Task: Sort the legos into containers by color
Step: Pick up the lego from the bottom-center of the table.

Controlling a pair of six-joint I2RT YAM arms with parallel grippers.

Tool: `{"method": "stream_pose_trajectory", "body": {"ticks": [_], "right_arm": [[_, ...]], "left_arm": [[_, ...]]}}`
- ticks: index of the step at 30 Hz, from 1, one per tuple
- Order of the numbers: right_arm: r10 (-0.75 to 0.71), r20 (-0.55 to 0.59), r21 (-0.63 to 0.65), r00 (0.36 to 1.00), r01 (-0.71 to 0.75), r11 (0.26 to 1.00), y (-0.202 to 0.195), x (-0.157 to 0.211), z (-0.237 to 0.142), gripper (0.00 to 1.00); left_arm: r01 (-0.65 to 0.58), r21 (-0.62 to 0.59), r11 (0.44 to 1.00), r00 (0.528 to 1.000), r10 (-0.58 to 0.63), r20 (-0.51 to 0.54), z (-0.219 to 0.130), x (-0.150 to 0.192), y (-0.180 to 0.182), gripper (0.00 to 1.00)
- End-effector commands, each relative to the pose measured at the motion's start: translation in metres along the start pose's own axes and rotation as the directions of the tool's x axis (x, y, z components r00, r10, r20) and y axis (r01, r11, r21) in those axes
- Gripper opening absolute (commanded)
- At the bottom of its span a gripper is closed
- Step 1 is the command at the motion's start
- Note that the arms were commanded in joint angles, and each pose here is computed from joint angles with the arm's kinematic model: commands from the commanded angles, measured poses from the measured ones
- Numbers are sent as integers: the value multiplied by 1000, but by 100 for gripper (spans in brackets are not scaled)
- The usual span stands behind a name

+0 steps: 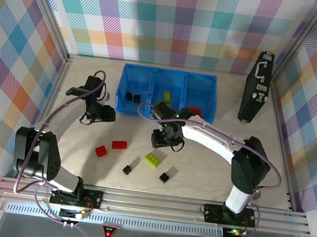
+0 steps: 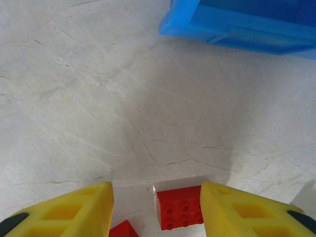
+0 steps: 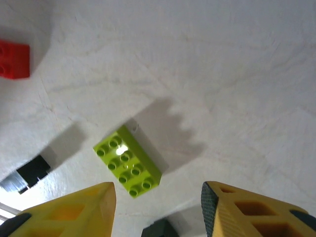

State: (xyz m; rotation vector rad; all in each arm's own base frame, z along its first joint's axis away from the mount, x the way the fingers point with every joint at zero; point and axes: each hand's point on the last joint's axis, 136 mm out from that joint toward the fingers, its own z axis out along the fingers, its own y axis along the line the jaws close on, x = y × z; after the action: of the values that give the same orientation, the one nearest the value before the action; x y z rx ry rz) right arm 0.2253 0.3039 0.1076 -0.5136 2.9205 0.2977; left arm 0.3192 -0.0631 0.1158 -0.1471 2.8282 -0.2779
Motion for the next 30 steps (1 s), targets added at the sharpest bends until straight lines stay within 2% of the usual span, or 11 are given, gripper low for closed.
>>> {"method": "stream_pose_trajectory", "body": {"ticks": [1,12,19,24,30], "right_arm": [[46,-32,14,998,-46,999,2,24,-5,51],[101,-136,78,986,-91,993,-3,89,10,52],[67,-220,96,973,-46,994,-2,123,28,57],[36,-244,104,969,-11,995,0,130,37,62],[33,-260,108,965,-4,994,2,134,50,61]], "left_arm": [[-40,4,999,999,40,33,-2,-3,-4,50],[-56,15,998,998,56,14,3,-2,-5,50],[-60,15,998,998,60,16,2,-3,-5,50],[-60,11,998,998,60,17,2,-2,-4,50],[-60,9,998,998,60,17,1,-2,-4,50]]}}
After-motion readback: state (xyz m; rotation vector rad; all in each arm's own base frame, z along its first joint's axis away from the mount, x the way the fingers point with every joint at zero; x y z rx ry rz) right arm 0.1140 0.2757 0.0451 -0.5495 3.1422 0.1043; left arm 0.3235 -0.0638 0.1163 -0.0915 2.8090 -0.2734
